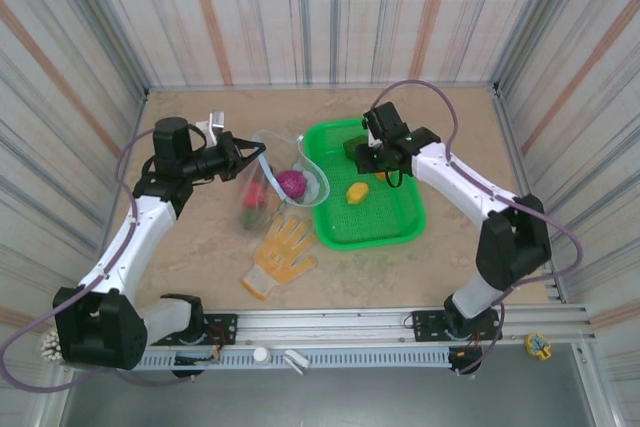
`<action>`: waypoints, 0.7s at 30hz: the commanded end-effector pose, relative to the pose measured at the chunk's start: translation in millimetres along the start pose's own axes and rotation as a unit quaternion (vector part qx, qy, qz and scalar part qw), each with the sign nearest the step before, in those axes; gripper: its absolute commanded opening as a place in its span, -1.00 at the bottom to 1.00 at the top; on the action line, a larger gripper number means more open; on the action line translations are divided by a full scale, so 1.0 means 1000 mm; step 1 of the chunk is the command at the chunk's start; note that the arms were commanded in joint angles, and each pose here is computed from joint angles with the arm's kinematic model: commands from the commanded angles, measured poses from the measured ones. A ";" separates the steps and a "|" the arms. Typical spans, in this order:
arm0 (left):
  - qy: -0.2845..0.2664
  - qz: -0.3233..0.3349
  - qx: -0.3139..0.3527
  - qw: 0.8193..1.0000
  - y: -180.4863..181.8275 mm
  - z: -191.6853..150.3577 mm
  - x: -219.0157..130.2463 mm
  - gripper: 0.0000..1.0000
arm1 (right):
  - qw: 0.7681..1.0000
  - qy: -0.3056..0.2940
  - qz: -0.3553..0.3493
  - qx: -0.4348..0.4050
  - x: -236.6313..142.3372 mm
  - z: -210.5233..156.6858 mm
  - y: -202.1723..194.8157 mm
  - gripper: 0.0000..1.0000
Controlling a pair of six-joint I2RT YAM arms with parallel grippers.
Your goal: Place the food in the zip-top bag and seal the zipper
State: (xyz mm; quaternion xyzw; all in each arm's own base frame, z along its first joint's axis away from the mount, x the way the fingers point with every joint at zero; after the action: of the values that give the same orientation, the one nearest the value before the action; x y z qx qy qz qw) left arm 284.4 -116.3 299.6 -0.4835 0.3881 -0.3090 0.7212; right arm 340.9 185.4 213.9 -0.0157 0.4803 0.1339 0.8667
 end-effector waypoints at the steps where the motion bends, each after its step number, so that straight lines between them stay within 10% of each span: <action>1: -0.004 -0.001 0.017 1.000 -0.003 -0.005 -0.004 -1.00 | 0.999 -0.001 -0.054 0.003 0.024 0.018 -0.010 0.28; 3: -0.006 0.001 0.017 1.000 -0.003 -0.004 -0.004 -1.00 | 0.997 0.009 -0.073 -0.013 0.041 0.028 -0.009 0.49; 4: -0.005 0.002 0.017 1.000 -0.002 -0.004 -0.004 -1.00 | 0.996 0.015 -0.083 -0.021 0.049 0.030 -0.008 0.95; 21: 0.002 0.001 0.007 1.000 0.002 -0.003 -0.001 -1.00 | 0.984 0.083 -0.148 -0.057 0.142 0.051 -0.011 0.98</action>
State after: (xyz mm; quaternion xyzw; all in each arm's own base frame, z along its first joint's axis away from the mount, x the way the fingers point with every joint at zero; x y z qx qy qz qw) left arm 284.5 -115.8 298.9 -0.4839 0.3883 -0.3054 0.7224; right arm 453.0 219.0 127.9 -0.1218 0.5219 0.0452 0.8431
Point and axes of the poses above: each hand's point on the last joint's axis, 136 mm out from that joint toward the fingers, its own x axis out along the fingers, its own y axis along the line the jaws close on, z = x × y, the point moved 7 cm from there along -x, back along the fingers, and after that the axes turned 4 degrees about -x, right-handed, at the moved point
